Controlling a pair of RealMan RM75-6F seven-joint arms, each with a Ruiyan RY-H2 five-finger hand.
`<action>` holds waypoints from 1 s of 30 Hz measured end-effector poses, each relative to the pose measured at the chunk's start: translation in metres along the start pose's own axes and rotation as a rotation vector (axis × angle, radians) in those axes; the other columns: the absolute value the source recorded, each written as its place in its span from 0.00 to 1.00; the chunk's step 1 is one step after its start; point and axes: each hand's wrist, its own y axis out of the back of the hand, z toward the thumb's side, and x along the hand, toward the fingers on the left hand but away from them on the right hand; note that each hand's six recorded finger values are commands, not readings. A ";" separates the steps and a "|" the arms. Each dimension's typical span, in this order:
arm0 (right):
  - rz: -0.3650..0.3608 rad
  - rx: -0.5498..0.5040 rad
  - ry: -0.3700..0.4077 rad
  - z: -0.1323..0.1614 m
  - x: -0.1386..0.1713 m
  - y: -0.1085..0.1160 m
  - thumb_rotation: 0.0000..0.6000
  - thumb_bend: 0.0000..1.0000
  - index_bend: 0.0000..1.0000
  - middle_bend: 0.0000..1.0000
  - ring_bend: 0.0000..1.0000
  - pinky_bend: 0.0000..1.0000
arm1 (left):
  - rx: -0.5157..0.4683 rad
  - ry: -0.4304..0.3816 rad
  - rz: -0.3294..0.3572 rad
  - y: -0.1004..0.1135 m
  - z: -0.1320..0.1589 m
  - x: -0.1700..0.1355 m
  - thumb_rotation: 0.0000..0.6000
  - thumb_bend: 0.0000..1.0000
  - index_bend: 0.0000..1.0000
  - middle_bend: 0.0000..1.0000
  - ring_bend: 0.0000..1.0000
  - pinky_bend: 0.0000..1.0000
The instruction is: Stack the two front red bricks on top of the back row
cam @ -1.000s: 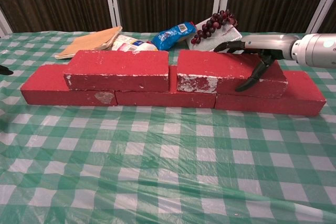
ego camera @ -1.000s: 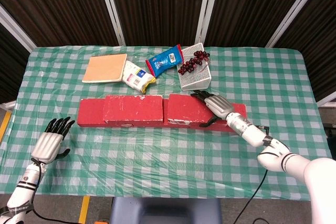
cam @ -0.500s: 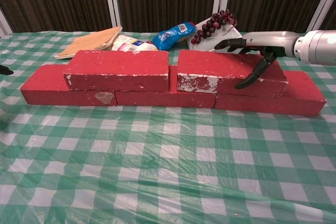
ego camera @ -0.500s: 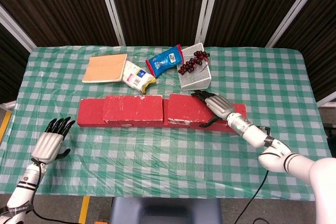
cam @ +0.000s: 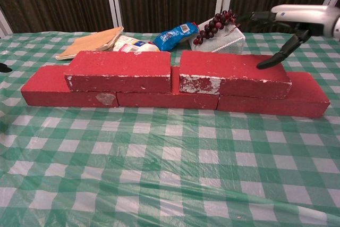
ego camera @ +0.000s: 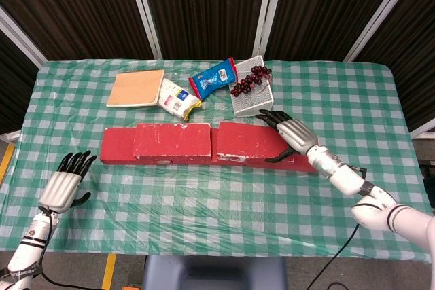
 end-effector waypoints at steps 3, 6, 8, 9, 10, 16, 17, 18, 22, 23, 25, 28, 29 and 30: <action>-0.053 0.029 -0.027 -0.017 0.028 0.015 0.92 0.07 0.02 0.00 0.00 0.14 | 0.004 -0.003 0.000 0.000 0.001 0.000 1.00 0.26 0.00 0.00 0.00 0.04; -0.079 0.051 -0.087 -0.040 0.056 0.021 0.92 0.32 0.15 0.00 0.00 0.13 | 0.006 -0.003 -0.004 -0.001 0.002 0.000 1.00 0.26 0.00 0.00 0.00 0.04; -0.082 0.061 -0.130 -0.055 0.068 0.023 0.92 0.38 0.20 0.00 0.00 0.13 | 0.007 -0.004 -0.007 -0.002 0.003 0.000 1.00 0.26 0.00 0.00 0.00 0.04; -0.083 0.068 -0.145 -0.060 0.071 0.024 0.91 0.40 0.22 0.00 0.00 0.12 | 0.007 -0.004 -0.008 -0.003 0.003 0.000 1.00 0.26 0.00 0.00 0.00 0.04; -0.083 0.074 -0.160 -0.065 0.073 0.025 0.91 0.42 0.24 0.00 0.00 0.12 | 0.008 -0.004 -0.009 -0.003 0.003 0.000 1.00 0.26 0.00 0.00 0.00 0.04; -0.043 0.108 -0.247 -0.095 0.075 0.016 0.92 0.50 0.32 0.00 0.00 0.12 | 0.014 -0.005 -0.016 -0.006 0.005 0.001 1.00 0.26 0.00 0.00 0.00 0.04; -0.029 0.111 -0.255 -0.098 0.073 0.011 0.91 0.51 0.34 0.00 0.00 0.11 | 0.014 -0.005 -0.017 -0.006 0.006 0.001 1.00 0.26 0.00 0.00 0.00 0.04; -0.020 0.113 -0.257 -0.099 0.071 0.006 0.92 0.51 0.34 0.00 0.00 0.11 | 0.014 -0.004 -0.017 -0.006 0.006 0.001 1.00 0.26 0.00 0.00 0.00 0.04; 0.018 0.115 -0.251 -0.099 0.063 -0.010 0.91 0.51 0.35 0.00 0.00 0.11 | 0.013 -0.002 -0.017 -0.006 0.005 0.000 1.00 0.26 0.00 0.00 0.00 0.04; 0.028 0.114 -0.245 -0.097 0.061 -0.013 0.91 0.51 0.35 0.00 0.00 0.11 | 0.012 -0.002 -0.017 -0.005 0.005 0.000 1.00 0.26 0.00 0.00 0.00 0.04; 0.036 0.112 -0.237 -0.095 0.058 -0.017 0.91 0.51 0.34 0.00 0.00 0.11 | 0.011 -0.001 -0.017 -0.005 0.004 0.000 1.00 0.26 0.00 0.00 0.00 0.04; 0.043 0.109 -0.233 -0.093 0.055 -0.020 0.92 0.51 0.34 0.00 0.00 0.11 | 0.009 -0.001 -0.016 -0.005 0.003 0.000 1.00 0.26 0.00 0.00 0.00 0.04; 0.046 0.106 -0.232 -0.092 0.053 -0.021 0.92 0.51 0.34 0.00 0.00 0.11 | 0.009 -0.001 -0.016 -0.005 0.003 0.001 1.00 0.26 0.00 0.00 0.00 0.04; 0.049 0.104 -0.230 -0.091 0.052 -0.022 0.91 0.51 0.34 0.00 0.00 0.11 | 0.009 -0.001 -0.017 -0.005 0.003 0.001 1.00 0.26 0.00 0.00 0.00 0.04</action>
